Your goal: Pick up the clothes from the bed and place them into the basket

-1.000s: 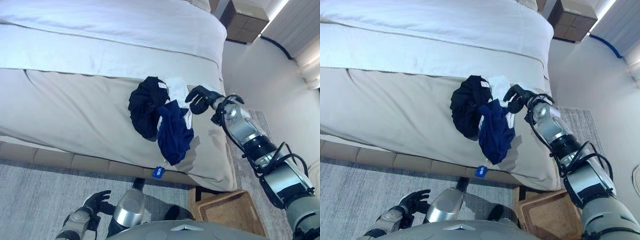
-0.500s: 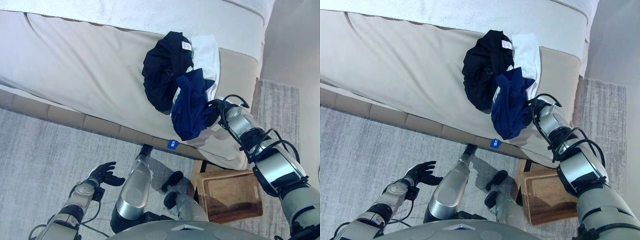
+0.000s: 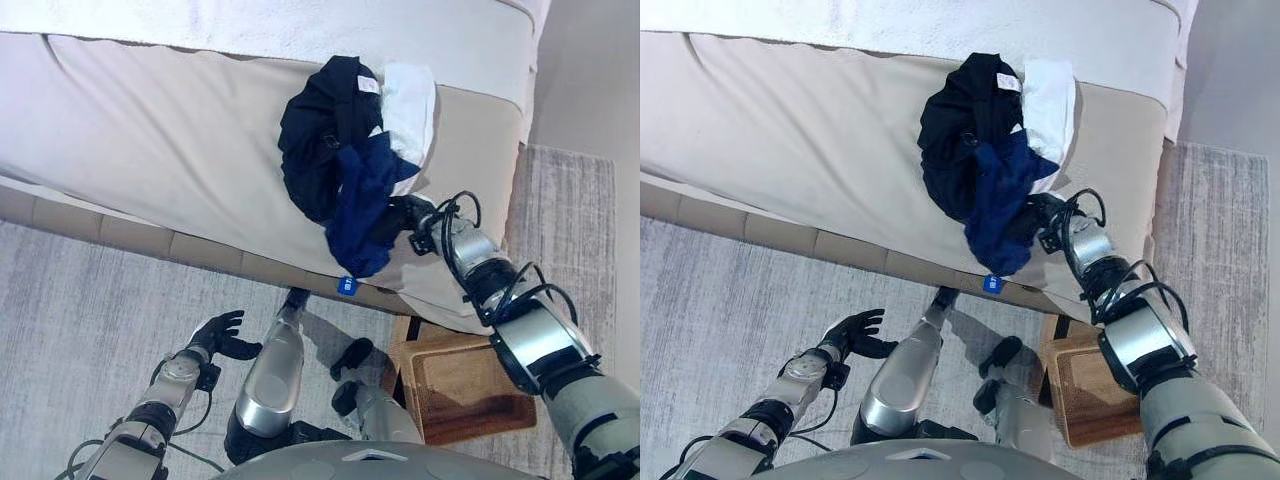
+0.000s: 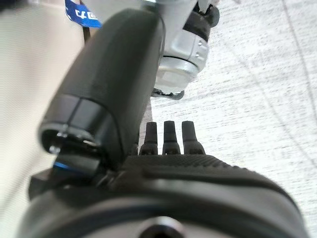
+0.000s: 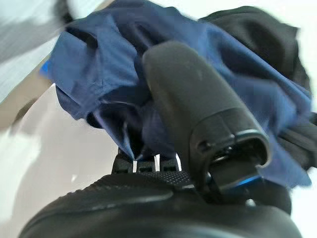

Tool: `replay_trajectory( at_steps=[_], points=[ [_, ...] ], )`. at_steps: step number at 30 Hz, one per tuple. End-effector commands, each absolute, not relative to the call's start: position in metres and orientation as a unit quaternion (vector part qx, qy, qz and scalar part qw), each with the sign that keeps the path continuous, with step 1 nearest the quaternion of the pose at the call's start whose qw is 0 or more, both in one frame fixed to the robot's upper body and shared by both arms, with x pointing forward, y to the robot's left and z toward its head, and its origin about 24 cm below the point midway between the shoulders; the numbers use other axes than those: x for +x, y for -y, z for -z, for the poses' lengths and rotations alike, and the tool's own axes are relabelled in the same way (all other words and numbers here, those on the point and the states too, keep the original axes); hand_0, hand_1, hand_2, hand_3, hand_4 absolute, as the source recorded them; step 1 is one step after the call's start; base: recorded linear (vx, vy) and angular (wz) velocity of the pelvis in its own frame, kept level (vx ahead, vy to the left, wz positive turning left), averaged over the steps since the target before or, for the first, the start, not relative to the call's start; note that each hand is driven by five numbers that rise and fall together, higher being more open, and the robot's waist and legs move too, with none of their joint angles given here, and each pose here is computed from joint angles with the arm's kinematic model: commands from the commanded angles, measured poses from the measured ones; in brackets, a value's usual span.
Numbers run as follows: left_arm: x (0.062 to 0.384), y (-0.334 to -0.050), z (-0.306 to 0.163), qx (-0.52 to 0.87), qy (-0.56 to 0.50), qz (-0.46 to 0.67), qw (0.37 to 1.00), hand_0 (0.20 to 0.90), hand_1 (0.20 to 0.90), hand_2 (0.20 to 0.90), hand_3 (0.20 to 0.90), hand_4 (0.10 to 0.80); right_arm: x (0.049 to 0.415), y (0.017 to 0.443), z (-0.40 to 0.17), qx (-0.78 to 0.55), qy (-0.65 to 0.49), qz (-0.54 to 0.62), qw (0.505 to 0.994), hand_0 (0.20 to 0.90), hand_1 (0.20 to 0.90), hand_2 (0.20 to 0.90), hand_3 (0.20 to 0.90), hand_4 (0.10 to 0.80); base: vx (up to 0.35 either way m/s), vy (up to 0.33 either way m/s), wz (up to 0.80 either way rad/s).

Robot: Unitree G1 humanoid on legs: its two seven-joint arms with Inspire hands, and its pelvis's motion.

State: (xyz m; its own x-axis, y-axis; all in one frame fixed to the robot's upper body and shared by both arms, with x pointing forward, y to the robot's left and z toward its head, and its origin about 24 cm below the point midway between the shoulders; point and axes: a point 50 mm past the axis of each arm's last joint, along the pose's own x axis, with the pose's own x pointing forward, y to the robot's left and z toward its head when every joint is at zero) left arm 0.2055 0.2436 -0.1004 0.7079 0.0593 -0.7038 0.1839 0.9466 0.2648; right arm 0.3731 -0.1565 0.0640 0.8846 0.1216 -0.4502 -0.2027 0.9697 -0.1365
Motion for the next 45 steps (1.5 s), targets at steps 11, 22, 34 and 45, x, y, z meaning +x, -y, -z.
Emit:
replay_trajectory(
  at_steps=[11, 22, 34, 45],
  points=[
    [0.149, -0.227, 0.133, 0.107, -0.427, -0.001, 0.898, 0.9, 0.9, 0.9, 0.9, 0.8, 0.316, 0.136, -0.258, 0.075, 0.404, 0.073, 0.908, 0.3, 0.3, 0.3, 0.2, 0.1, -0.005, 0.022, -0.18],
    [0.118, -0.227, 0.146, 0.107, -0.472, 0.011, 0.875, 0.9, 0.9, 0.9, 0.9, 0.8, 0.268, 0.153, -0.287, 0.062, 0.56, 0.066, 0.824, 0.3, 0.3, 0.3, 0.2, 0.1, 0.096, 0.031, -0.15],
    [0.099, -0.238, 0.151, 0.152, -0.514, 0.027, 0.844, 0.9, 0.9, 0.9, 0.9, 0.8, 0.293, 0.123, -0.274, -0.062, 0.489, -0.01, 0.87, 0.3, 0.3, 0.3, 0.2, 0.1, 0.052, -0.003, 0.15],
    [0.092, -0.257, 0.148, 0.171, -0.535, 0.035, 0.826, 0.9, 0.9, 0.9, 0.9, 0.8, 0.327, 0.097, -0.253, -0.063, 0.357, -0.161, 0.918, 0.3, 0.3, 0.3, 0.2, 0.1, 0.021, -0.003, 0.07]
  ],
)
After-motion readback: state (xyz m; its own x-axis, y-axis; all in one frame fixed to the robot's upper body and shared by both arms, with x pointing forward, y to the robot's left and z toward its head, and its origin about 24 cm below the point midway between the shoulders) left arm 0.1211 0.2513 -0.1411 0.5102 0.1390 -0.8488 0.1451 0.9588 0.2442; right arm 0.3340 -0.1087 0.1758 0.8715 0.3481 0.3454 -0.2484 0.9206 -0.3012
